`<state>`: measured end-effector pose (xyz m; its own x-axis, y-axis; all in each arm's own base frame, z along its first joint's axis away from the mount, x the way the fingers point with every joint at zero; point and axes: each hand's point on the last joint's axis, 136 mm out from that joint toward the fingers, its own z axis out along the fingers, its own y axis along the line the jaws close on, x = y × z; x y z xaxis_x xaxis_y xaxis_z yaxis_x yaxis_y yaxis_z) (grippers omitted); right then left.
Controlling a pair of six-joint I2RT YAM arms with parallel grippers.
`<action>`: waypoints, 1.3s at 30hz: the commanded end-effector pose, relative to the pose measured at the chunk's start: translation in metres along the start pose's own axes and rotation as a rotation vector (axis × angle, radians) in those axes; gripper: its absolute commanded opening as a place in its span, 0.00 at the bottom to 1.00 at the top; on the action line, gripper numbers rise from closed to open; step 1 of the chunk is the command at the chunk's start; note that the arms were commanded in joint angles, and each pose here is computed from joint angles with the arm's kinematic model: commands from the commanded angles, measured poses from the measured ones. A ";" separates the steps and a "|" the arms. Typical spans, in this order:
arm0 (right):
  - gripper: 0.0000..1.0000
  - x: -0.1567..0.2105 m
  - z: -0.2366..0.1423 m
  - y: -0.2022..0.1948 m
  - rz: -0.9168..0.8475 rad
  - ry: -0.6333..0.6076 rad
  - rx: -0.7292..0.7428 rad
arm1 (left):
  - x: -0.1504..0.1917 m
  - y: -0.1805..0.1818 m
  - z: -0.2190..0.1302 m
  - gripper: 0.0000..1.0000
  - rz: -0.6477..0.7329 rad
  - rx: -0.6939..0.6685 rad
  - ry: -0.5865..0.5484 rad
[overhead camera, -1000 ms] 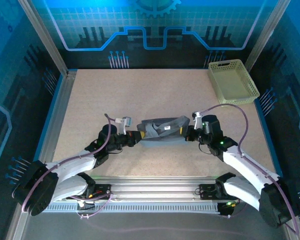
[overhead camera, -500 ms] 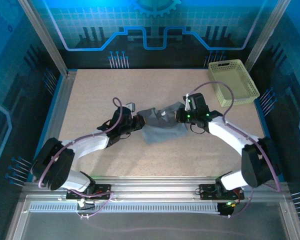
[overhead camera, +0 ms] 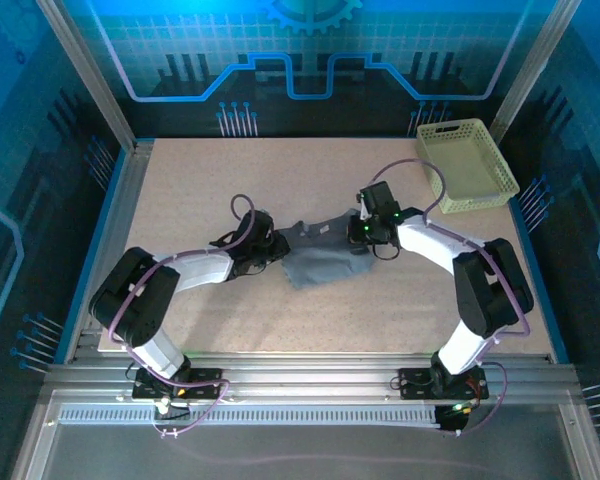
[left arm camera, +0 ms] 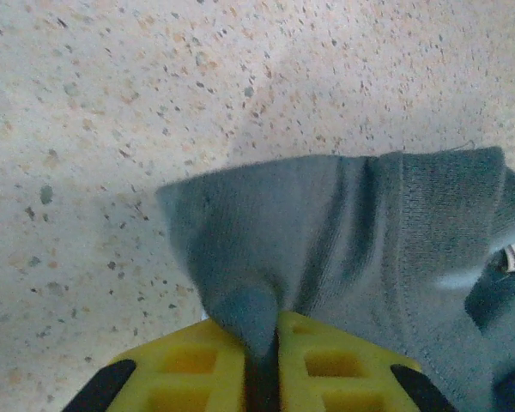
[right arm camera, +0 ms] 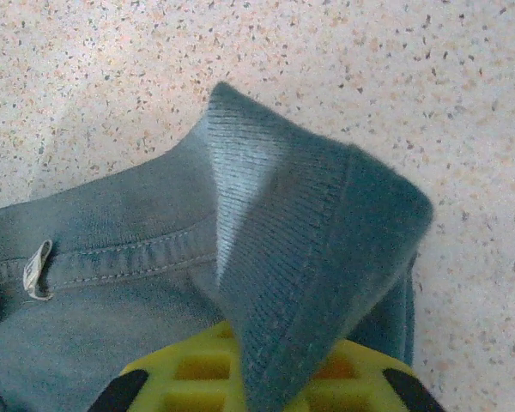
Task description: Fold the inside-out t-shirt
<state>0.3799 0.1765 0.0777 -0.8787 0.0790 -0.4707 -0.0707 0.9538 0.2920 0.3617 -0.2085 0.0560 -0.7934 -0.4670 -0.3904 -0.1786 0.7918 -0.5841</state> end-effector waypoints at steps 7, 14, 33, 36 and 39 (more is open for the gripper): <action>0.68 -0.029 -0.050 -0.004 -0.107 -0.080 0.085 | -0.032 0.008 -0.048 0.66 0.026 -0.131 -0.084; 0.68 0.024 -0.082 -0.005 -0.049 -0.060 -0.026 | 0.025 -0.010 -0.082 0.69 0.126 -0.057 -0.016; 0.71 0.063 -0.038 0.001 -0.056 -0.053 -0.271 | 0.079 -0.040 -0.036 0.61 0.187 0.176 0.091; 0.64 0.058 -0.034 0.003 -0.069 -0.049 -0.275 | 0.081 -0.038 -0.032 0.51 0.196 0.160 0.103; 0.49 0.059 -0.034 0.003 -0.072 -0.039 -0.265 | 0.083 -0.033 -0.031 0.34 0.204 0.143 0.111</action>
<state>0.2977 0.1682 0.0609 -0.8778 0.0294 -0.4782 -0.2173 0.8652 0.4519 0.2813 -0.2514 0.0571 -0.8649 -0.2820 -0.4153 0.0218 0.8055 -0.5922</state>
